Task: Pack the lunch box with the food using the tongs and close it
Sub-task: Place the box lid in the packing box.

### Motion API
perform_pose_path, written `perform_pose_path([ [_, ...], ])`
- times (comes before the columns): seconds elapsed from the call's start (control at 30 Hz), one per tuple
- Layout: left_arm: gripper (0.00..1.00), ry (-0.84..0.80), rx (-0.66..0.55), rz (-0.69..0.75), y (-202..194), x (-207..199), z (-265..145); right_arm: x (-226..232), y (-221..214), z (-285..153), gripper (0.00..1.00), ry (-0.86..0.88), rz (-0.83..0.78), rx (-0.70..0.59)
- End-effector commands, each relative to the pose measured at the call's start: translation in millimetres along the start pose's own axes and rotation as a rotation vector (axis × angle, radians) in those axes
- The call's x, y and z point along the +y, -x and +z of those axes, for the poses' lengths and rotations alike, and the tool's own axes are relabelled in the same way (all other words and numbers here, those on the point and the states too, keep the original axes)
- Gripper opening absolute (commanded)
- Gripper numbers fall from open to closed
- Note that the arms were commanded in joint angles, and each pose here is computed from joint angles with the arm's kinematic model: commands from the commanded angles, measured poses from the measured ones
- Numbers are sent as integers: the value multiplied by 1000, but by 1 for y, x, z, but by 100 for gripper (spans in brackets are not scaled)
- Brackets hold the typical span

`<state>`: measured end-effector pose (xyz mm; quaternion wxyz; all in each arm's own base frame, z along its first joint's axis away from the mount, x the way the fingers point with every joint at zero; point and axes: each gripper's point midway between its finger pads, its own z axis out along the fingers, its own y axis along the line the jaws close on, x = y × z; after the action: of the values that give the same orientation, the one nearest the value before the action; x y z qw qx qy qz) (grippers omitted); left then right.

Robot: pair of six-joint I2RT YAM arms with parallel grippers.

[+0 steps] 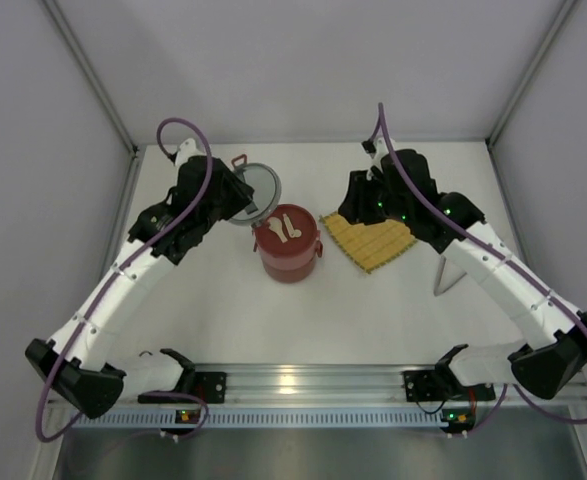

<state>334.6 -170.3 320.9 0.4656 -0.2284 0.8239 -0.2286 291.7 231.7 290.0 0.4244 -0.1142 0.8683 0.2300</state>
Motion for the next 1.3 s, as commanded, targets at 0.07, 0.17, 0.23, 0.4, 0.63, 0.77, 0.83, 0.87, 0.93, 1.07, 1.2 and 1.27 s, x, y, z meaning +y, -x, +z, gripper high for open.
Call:
perform_pose_path([
  [0.07,0,-95,-101,-155,10,-21,-24,-5,22,36,38,-16,27,-33],
  [0.17,0,-83,-85,-182,-6,-24,-23,-6,28,50,37,-31,45,-39],
  [0.23,0,-76,-91,-207,-18,-30,-26,-3,38,50,37,-23,46,-64],
  [0.4,0,-9,-148,-306,-38,-26,-34,4,45,37,37,6,64,-91],
  [0.63,0,40,-184,-392,-51,-45,-33,-7,37,21,38,-39,54,-97],
  [0.77,0,97,-210,-396,-57,-48,-26,-15,37,24,38,-64,60,-92],
  [0.83,0,118,-220,-394,-55,-48,-25,-15,39,24,38,-65,60,-92],
  [0.87,0,124,-225,-388,-51,-56,-25,-15,39,24,38,-66,60,-91],
  [0.93,0,174,-245,-345,-45,-51,-27,-15,40,23,38,-68,60,-95],
  [1.07,0,246,-280,-315,-38,-55,-25,-16,43,18,38,-72,62,-109],
  [1.2,0,259,-326,-311,-26,-57,-28,-17,43,15,38,-78,63,-114],
  [1.27,0,258,-357,-326,-18,-55,-31,-20,42,13,38,-89,64,-111],
])
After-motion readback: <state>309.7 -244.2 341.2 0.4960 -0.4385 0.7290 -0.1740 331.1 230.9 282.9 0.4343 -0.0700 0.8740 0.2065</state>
